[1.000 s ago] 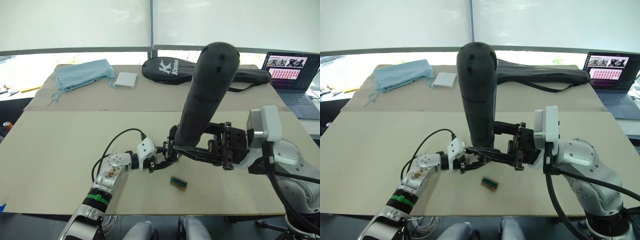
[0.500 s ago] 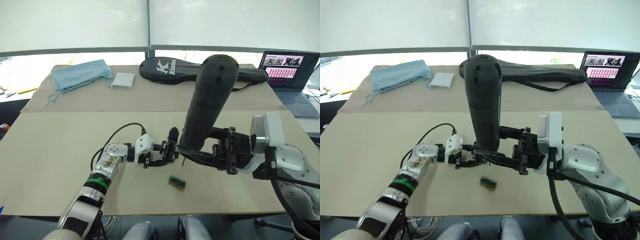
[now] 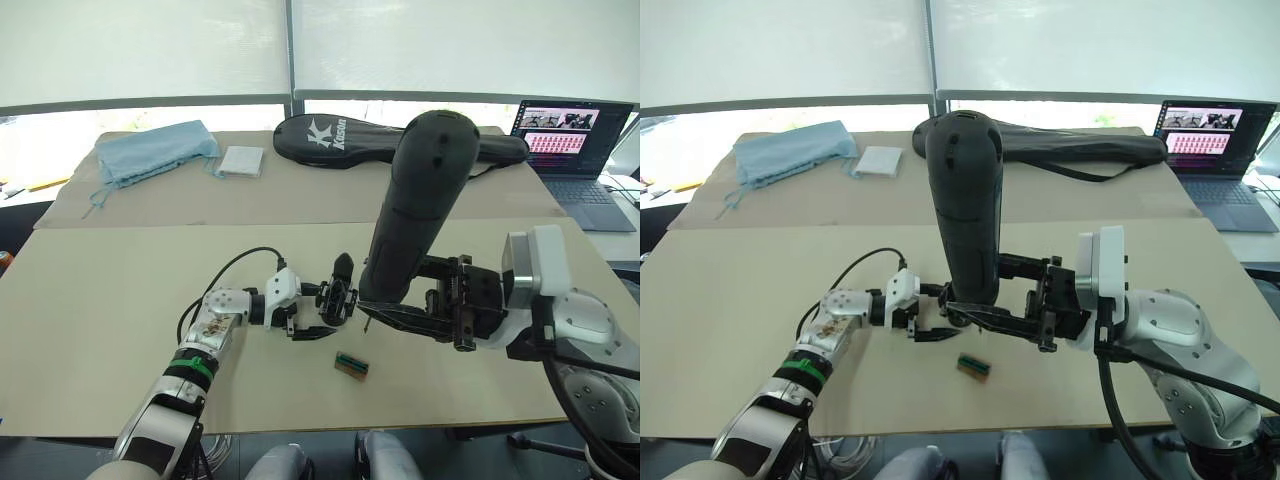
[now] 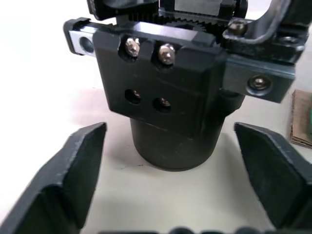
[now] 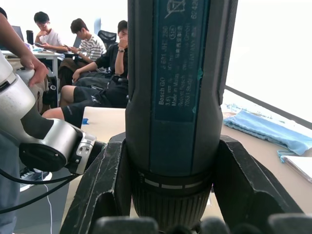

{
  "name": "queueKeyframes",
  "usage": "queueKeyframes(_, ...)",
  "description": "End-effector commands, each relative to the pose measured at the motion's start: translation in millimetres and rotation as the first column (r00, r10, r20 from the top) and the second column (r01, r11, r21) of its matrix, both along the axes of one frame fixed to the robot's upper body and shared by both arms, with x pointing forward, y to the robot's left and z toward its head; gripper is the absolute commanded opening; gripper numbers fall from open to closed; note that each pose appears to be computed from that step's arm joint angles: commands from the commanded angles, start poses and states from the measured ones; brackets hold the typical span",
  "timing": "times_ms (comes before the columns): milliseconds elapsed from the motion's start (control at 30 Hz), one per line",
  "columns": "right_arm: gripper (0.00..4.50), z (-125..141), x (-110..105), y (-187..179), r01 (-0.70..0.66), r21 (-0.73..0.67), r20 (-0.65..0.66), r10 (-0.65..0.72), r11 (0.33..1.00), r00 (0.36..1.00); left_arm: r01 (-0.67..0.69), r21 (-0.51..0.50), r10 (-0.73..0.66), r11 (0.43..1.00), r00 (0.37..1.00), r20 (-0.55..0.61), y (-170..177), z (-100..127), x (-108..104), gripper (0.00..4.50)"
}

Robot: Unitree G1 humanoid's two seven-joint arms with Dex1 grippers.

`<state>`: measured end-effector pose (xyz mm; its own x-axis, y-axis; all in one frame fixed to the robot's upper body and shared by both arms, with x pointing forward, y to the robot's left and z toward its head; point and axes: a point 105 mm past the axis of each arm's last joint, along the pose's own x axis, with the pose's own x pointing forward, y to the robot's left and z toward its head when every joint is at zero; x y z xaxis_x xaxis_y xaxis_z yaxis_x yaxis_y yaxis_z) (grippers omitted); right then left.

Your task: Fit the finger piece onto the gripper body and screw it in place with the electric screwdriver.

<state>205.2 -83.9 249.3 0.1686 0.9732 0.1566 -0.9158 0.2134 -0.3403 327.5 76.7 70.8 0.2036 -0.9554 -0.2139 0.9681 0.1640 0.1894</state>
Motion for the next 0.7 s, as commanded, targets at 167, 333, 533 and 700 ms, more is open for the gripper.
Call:
queueKeyframes(167,1.91,13,-9,-1,-0.005,0.029,0.050,0.004,1.000,0.999,-0.023,-0.025,0.023,0.999,1.000,-0.002,0,2,-16,4.45)
queueKeyframes(333,1.91,14,-8,-1,-0.002,0.028,0.053,0.001,1.000,0.999,-0.061,-0.033,0.062,0.998,0.998,0.017,-17,2,-23,4.45)
queueKeyframes(533,1.91,16,-7,0,-0.001,0.029,0.058,-0.001,1.000,0.998,-0.194,-0.052,0.195,0.980,0.981,0.019,-30,1,-14,4.45)
queueKeyframes(700,1.91,16,-6,0,0.001,0.029,0.061,-0.003,1.000,0.998,-0.232,-0.055,0.232,0.971,0.973,-0.002,-34,-3,-9,4.45)
